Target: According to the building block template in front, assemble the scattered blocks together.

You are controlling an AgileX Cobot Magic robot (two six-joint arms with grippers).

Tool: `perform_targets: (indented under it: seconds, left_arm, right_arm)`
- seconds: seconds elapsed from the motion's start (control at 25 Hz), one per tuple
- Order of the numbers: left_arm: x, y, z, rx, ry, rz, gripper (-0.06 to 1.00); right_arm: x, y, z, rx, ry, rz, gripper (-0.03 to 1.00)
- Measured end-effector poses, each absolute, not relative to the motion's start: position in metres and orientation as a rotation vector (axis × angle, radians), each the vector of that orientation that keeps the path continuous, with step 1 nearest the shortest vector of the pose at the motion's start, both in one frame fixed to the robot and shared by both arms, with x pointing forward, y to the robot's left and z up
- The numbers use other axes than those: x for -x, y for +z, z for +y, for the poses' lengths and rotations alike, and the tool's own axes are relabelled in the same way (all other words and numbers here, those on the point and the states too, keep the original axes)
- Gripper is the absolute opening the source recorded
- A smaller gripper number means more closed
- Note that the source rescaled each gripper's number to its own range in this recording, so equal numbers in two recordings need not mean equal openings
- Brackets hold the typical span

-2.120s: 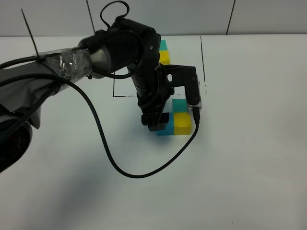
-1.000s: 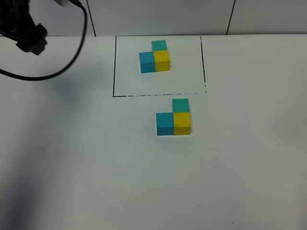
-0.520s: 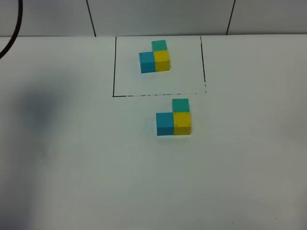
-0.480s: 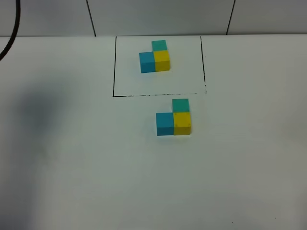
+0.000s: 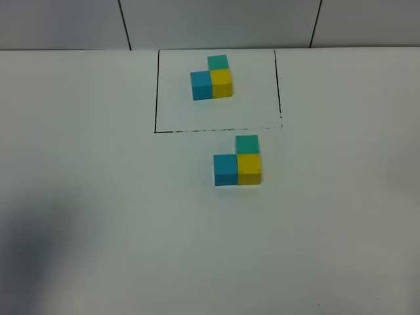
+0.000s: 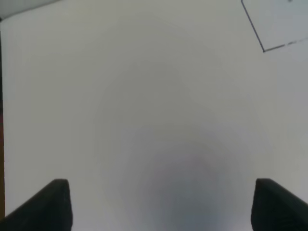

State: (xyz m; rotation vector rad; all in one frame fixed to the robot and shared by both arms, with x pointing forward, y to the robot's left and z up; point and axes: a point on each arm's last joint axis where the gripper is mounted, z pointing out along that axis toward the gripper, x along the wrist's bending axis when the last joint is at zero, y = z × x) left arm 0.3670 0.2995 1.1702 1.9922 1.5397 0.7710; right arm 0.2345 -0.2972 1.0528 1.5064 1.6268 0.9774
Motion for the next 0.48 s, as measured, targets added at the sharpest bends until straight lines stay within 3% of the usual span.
perform_targets:
  seconds: [0.48]
  left_arm:
    - [-0.269, 1.091, 0.296, -1.862, 0.845, 1.516, 0.87]
  right_arm:
    - [-0.234, 1.053, -0.297, -1.507, 0.978, 1.626, 0.58]
